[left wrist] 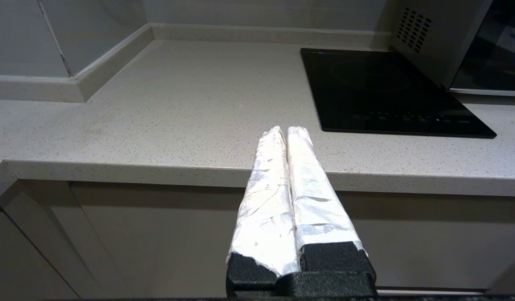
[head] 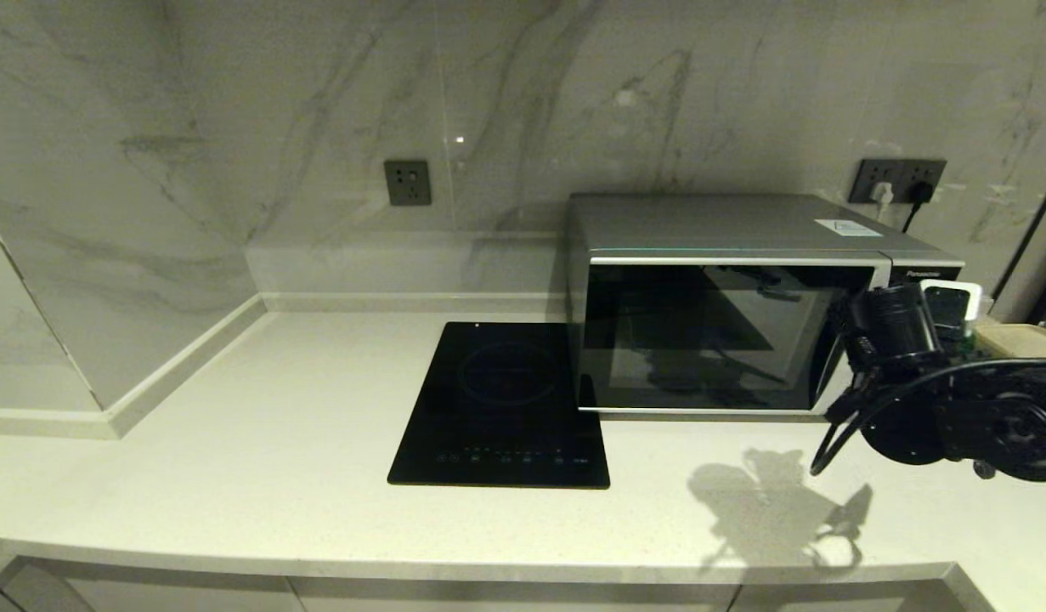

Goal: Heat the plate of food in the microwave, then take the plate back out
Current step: Open the microwave oven

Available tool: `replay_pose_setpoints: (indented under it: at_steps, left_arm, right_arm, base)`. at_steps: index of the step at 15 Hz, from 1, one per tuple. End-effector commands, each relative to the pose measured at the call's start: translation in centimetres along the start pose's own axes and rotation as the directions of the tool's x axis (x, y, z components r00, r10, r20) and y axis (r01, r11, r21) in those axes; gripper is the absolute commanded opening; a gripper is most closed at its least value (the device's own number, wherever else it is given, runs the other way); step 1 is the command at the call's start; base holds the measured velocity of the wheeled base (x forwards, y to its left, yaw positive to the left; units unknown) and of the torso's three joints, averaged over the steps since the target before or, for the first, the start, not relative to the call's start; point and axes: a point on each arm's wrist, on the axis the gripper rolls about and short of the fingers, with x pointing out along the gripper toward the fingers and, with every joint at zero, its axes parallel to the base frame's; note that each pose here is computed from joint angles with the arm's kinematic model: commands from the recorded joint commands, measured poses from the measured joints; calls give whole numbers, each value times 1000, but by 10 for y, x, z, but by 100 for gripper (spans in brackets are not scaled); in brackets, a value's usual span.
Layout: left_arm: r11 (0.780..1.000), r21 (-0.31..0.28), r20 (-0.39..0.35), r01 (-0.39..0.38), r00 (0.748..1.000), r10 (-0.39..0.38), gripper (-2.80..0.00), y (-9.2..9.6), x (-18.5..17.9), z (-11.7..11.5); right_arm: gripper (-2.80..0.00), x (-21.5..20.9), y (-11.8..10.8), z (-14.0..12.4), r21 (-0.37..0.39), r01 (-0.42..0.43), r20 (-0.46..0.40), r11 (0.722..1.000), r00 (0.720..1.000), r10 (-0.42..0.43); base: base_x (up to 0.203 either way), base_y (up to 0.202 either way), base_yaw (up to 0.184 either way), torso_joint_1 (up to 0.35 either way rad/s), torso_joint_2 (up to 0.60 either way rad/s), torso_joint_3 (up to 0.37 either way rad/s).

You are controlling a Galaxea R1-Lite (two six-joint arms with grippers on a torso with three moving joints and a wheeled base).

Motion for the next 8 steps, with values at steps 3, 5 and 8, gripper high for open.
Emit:
replay_pose_setpoints:
  at_steps: [3,5,8]
  left_arm:
    - [1000,-1,2,-1,1000,1,-280,0,0,0]
    - [1000,-1,0,0,1000,0,-280,0,0,0]
    - [1000,-1,1,-1,1000,1,-280,0,0,0]
  right_arm:
    - [0,28,56,-14,-32,51,10,998,999,-51]
    - [0,35,72,-14,-30,54,16,998,998,-54]
    - [0,47,91,-7,-26,61,31,998,998,-60]
  base:
    - [0,0,0,0,0,0]
    - [0,0,0,0,0,0]
    - [0,0,0,0,0,0]
